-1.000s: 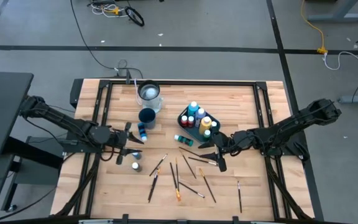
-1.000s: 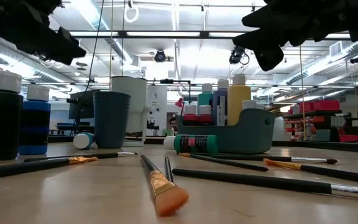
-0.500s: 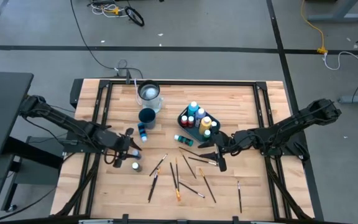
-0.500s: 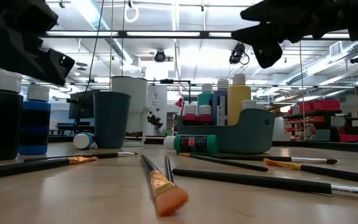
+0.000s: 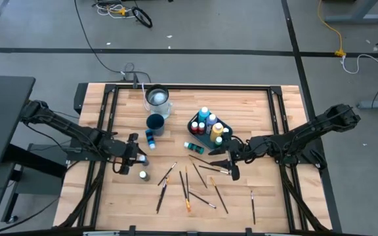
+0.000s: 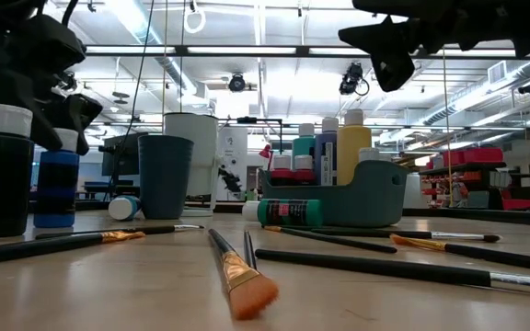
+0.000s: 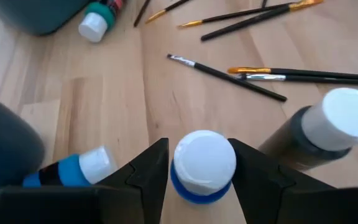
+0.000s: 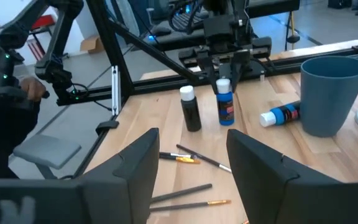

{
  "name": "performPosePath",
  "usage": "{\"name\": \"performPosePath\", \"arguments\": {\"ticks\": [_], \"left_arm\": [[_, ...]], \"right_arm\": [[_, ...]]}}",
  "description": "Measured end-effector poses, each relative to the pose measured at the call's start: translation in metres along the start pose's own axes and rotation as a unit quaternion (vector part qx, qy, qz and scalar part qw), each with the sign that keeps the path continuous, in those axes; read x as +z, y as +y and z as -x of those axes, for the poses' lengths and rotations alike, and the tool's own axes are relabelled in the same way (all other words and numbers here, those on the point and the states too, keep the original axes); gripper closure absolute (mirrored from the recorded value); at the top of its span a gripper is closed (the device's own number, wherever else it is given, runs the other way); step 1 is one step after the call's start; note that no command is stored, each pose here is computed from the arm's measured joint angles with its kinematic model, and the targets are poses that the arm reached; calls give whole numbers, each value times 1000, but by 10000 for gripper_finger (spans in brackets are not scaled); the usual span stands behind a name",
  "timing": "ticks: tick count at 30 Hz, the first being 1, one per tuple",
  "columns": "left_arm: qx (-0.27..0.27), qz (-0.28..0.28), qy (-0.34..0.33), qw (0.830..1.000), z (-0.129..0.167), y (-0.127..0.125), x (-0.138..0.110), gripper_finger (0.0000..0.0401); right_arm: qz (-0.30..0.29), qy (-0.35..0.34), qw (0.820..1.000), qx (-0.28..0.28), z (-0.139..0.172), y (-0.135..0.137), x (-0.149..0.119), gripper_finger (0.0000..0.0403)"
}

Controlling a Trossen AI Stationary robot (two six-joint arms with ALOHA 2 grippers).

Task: Pick & Place Paint Supplies
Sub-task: Put the blue paint bottle into the blue bin

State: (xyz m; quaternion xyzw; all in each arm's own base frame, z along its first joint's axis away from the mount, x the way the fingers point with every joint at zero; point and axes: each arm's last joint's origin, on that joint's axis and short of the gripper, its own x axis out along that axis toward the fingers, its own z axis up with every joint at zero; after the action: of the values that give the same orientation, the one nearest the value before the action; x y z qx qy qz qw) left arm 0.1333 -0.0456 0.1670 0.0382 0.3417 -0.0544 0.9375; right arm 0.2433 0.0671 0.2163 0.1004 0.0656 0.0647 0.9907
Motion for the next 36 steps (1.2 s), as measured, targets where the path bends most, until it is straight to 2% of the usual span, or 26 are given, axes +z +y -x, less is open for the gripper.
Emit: {"name": "performPosePath", "arguments": {"ticks": [5,9,14,18,21,25,28,31,32,36], "left_arm": [[5,-13,-6,1000,0,0,1,271],[33,-12,-26,999,0,1,5,274],[57,7,-134,989,4,1,27,274],[54,11,-256,965,12,0,52,274],[49,4,-297,953,12,1,65,272],[60,2,-283,957,3,3,88,273],[95,3,-269,959,-10,8,111,271],[153,71,-267,949,-22,17,137,270],[164,78,-267,947,-27,20,145,271],[155,69,-246,954,-54,27,167,272]], "right_arm": [[0,-1,1000,0,0,0,0,213],[0,-1,1000,0,0,0,0,213],[4,-3,1000,-9,0,0,0,213],[4,-11,999,-46,0,-3,1,213],[4,-15,998,-67,0,-4,1,213],[4,-13,998,-65,0,-4,1,213],[5,-10,998,-64,0,-4,0,213],[5,-10,998,-64,0,-4,0,213],[5,-10,998,-65,0,-4,0,213],[34,-12,997,-66,0,-4,1,213]]}}
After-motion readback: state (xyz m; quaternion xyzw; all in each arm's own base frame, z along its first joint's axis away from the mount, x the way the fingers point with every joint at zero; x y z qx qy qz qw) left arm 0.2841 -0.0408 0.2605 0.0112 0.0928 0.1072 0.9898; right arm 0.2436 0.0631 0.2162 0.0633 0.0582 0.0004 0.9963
